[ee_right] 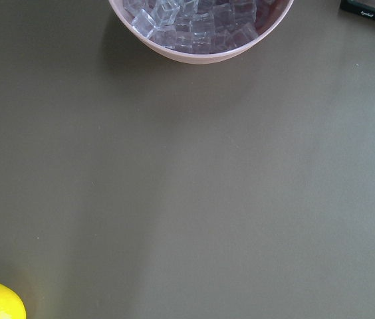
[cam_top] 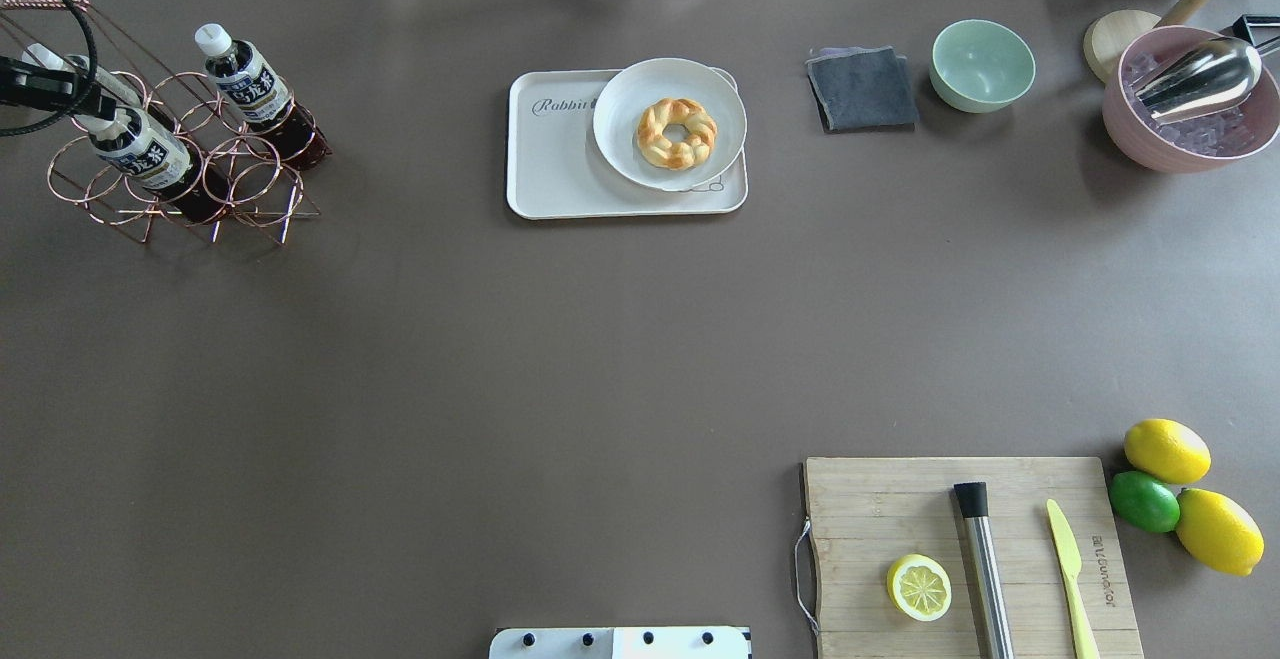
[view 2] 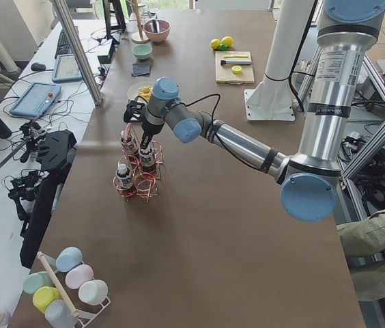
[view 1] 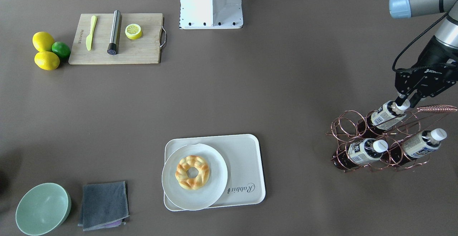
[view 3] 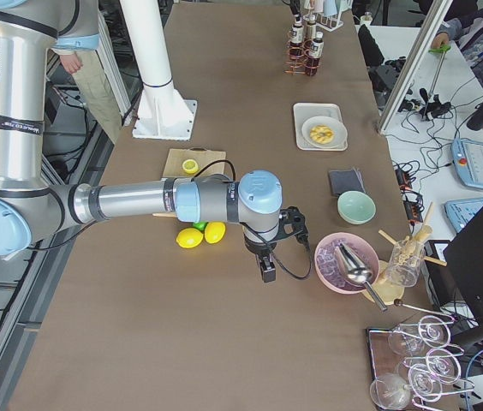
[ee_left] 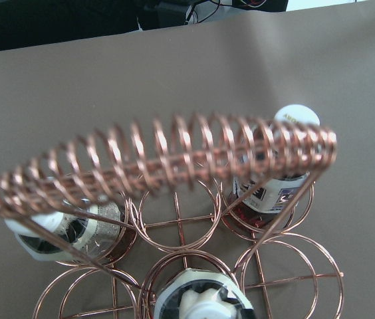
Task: Place tea on tray
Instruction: 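Grasp a white-capped tea bottle in the copper rack with the left gripper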
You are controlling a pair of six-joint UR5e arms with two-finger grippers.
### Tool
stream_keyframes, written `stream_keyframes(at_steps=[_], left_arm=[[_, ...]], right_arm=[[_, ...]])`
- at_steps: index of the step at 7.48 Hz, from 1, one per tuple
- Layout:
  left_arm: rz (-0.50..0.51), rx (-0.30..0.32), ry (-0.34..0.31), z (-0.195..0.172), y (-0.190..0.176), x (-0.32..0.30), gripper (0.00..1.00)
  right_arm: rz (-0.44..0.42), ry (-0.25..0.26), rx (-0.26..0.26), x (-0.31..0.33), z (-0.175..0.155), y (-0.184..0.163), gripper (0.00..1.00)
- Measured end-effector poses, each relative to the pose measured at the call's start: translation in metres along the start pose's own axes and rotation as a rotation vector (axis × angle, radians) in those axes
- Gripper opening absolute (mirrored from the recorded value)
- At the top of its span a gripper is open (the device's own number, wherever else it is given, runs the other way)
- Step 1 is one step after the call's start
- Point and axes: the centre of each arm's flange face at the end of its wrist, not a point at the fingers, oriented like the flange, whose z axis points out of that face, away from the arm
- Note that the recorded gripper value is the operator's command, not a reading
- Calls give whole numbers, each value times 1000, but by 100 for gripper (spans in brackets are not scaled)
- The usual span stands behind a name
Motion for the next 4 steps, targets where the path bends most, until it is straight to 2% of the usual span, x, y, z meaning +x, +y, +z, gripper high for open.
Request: stream_keyframes(at_steps=[2,4], left_arm=[[6,24,25,-37,-19,-4,0],[17,52,5,-109,-46,-1,0]], right_arm=[[4,-1,-4,2,2,1,100],[6,-2,-6,3,3,1,100]])
